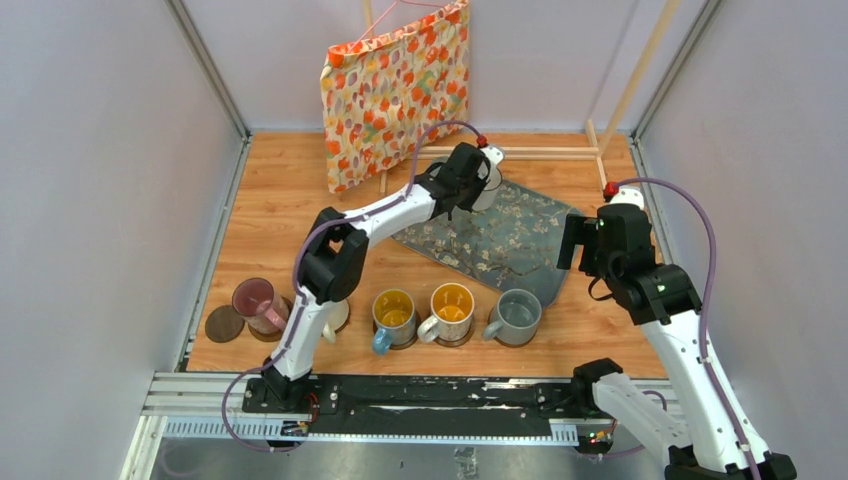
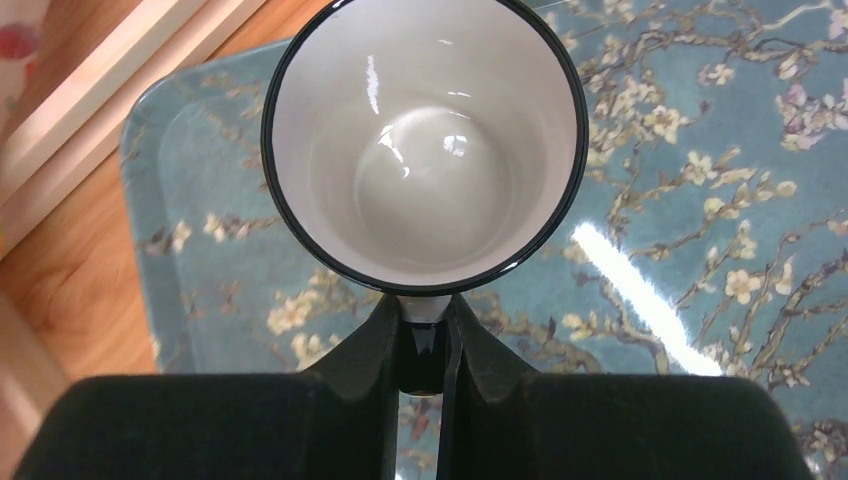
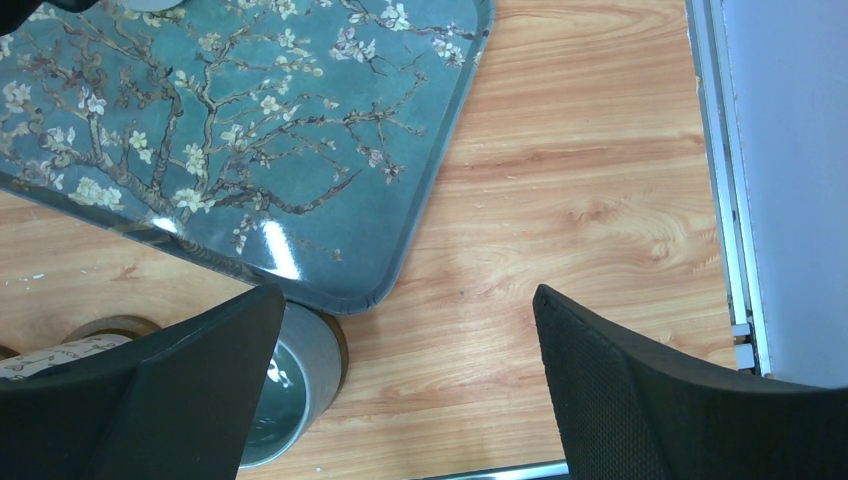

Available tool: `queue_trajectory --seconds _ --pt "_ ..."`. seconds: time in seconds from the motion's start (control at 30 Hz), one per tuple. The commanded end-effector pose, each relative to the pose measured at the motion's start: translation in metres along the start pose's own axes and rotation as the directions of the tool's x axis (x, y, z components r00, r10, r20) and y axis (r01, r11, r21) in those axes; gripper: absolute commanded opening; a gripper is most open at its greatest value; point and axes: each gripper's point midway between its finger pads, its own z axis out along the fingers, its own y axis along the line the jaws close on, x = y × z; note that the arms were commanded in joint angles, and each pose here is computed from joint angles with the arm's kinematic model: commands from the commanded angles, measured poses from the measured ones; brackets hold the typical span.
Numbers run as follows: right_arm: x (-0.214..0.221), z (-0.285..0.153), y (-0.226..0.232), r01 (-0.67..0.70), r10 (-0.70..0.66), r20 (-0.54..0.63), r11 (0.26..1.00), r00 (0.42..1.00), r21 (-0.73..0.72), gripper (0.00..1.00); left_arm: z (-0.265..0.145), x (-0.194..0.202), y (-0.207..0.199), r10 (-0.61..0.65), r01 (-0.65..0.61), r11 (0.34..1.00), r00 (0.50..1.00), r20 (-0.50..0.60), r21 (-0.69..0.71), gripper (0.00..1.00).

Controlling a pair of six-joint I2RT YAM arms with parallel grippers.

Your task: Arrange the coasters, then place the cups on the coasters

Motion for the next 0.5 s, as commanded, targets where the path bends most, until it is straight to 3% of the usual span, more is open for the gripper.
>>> queue_trajectory --seconds 0.0,0.47 --pt "0.002 -0.007 0.001 0.023 -0.023 0.000 1.000 1.000 -0.018 1.00 -0.054 -0.074 0.025 -0.079 0.104 0.990 0.971 0.227 -0.100 0.00" --pt "0.004 -0.012 0.003 0.008 -0.007 0.028 0.999 1.000 -0.049 1.00 -0.172 -0.037 0.079 -0.200 0.284 0.895 0.945 0.258 -0.344 0.00"
